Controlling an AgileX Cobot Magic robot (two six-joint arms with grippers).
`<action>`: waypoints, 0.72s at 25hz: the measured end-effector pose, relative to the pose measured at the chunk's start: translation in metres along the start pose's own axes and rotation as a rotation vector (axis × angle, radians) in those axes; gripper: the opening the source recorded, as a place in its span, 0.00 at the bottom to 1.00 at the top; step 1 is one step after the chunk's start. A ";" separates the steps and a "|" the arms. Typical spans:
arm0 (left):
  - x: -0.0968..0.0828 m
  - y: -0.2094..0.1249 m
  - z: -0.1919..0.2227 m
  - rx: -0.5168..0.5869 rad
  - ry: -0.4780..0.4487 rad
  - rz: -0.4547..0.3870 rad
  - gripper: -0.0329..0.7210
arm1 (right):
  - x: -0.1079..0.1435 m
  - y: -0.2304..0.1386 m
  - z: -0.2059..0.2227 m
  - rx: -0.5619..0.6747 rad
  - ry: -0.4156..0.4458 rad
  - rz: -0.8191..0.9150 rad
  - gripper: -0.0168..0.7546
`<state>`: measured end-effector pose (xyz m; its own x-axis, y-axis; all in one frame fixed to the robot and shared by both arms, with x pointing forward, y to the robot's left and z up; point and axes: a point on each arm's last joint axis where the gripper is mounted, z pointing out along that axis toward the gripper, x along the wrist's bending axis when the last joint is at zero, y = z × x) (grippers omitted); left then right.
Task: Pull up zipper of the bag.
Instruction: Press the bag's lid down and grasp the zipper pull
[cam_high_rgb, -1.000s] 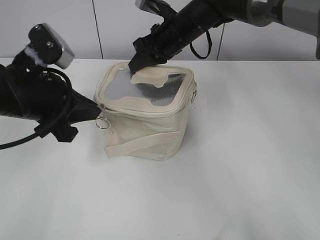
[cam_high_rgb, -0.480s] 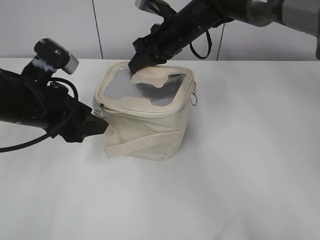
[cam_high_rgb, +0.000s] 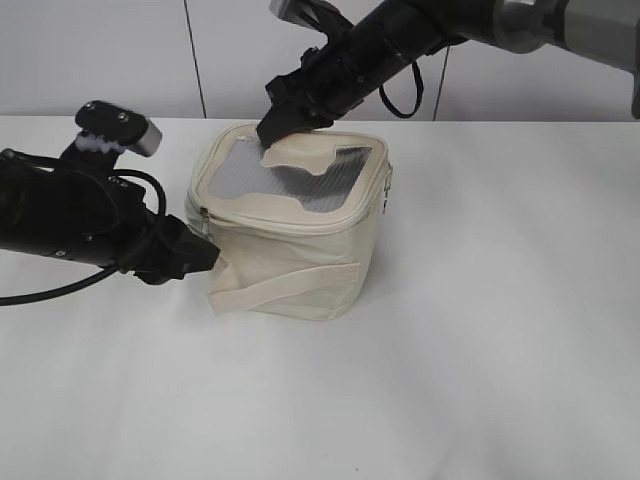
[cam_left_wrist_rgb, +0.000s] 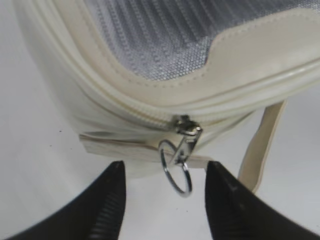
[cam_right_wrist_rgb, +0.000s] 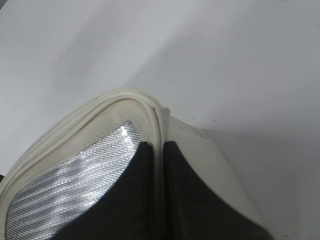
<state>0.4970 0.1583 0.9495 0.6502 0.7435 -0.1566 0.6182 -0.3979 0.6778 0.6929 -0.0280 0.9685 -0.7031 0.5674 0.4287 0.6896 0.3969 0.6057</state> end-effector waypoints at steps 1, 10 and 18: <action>0.001 0.000 0.000 -0.003 0.009 -0.007 0.56 | 0.000 0.000 0.000 0.000 0.000 0.000 0.07; 0.002 0.000 0.000 0.001 0.022 0.012 0.03 | 0.000 0.000 0.000 -0.001 -0.001 -0.001 0.07; -0.012 0.012 -0.027 -0.059 -0.039 0.139 0.03 | 0.000 0.000 0.000 -0.001 -0.001 -0.001 0.07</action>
<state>0.4845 0.1592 0.9792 0.7450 0.6615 -0.0858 0.4949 -0.4620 0.7359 0.6930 -0.0280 0.9686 -0.7037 0.5677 0.4273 0.6886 0.3965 0.6072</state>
